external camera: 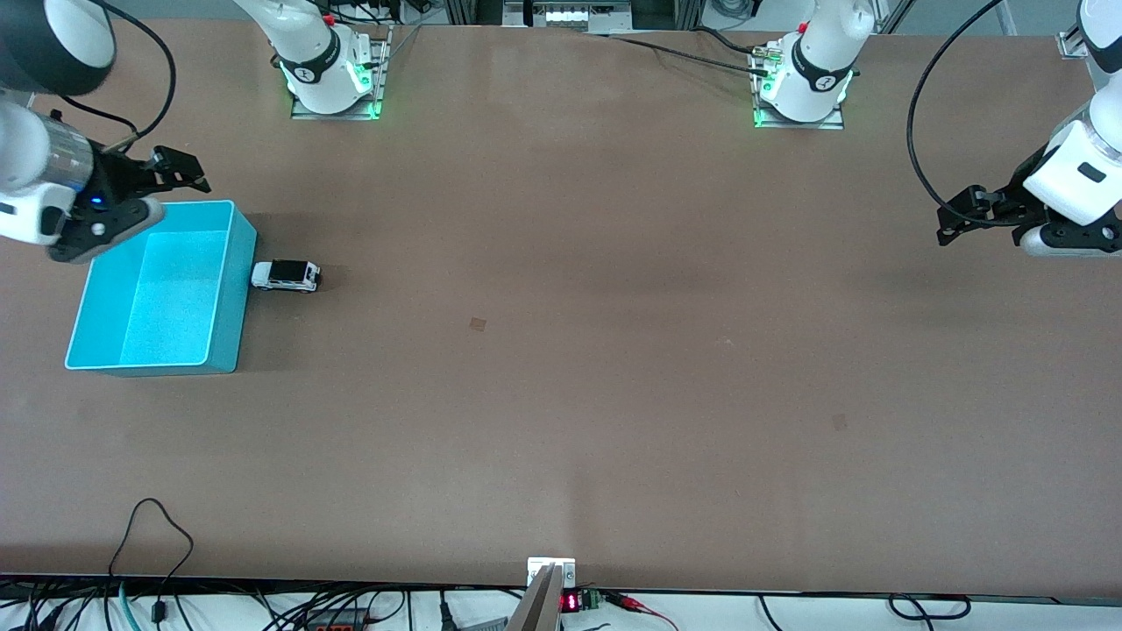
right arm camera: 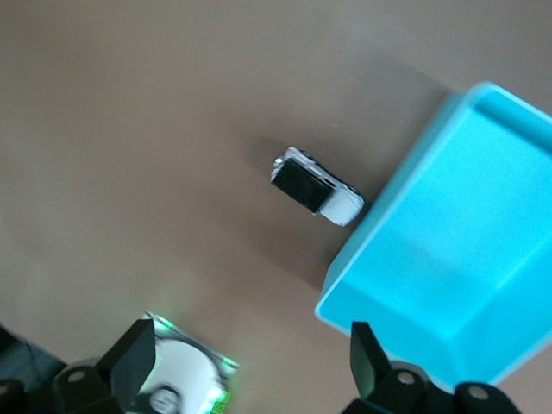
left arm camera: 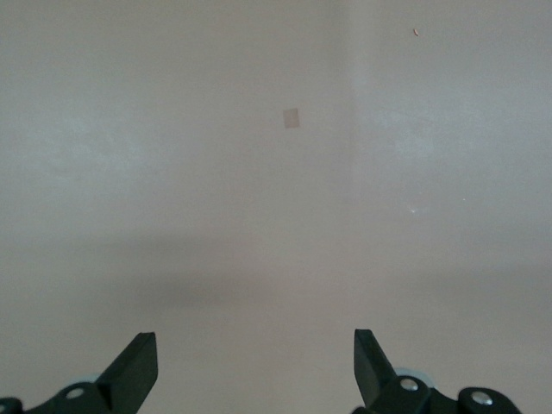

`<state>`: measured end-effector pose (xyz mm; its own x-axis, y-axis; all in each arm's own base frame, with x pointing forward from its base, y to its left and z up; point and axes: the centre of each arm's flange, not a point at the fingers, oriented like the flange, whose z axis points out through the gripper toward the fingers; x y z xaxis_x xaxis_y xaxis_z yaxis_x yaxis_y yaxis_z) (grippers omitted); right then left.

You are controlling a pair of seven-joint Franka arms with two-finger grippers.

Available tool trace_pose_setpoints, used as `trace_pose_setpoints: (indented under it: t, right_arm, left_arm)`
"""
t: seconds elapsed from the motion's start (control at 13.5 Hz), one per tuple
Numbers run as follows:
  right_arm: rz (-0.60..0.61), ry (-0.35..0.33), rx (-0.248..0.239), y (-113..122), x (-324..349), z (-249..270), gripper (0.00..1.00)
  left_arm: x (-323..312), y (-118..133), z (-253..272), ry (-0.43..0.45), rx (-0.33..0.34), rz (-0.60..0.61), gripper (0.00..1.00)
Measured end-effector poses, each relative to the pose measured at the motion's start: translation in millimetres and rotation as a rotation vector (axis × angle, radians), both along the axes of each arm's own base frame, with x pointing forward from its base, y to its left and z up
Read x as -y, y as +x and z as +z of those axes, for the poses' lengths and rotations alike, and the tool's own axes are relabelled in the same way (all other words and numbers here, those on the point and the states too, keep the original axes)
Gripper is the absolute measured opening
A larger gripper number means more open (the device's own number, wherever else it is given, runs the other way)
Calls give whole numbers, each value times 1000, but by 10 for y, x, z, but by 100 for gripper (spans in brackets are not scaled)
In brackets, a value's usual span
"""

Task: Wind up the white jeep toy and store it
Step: 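Move the right gripper down onto the jeep beside the bin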

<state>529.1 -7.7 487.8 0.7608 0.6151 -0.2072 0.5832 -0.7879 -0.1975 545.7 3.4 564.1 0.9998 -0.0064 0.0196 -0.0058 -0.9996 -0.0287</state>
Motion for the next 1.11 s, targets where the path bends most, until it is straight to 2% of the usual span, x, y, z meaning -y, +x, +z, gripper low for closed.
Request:
trace_pose_setpoints:
  t: [0.15, 0.3, 0.67, 0.81, 1.11]
  right_arm:
    - [241, 67, 32, -34, 3, -407, 100]
    - [441, 107, 92, -105, 10, -820, 100]
    - [778, 118, 237, -360, 4, -1527, 100]
    - [848, 108, 281, -445, 5, -1755, 100]
    - [862, 106, 311, -471, 6, -2264, 100]
  left_arm:
    - [19, -6, -6, 0, -6, -3, 100]
    - [43, -10, -9, 0, -10, -8, 100]
    - [63, -6, 13, 0, -5, -2, 100]
    - [70, 4, 81, 0, 4, -3, 100]
    - [100, 6, 142, 1, -5, -8, 100]
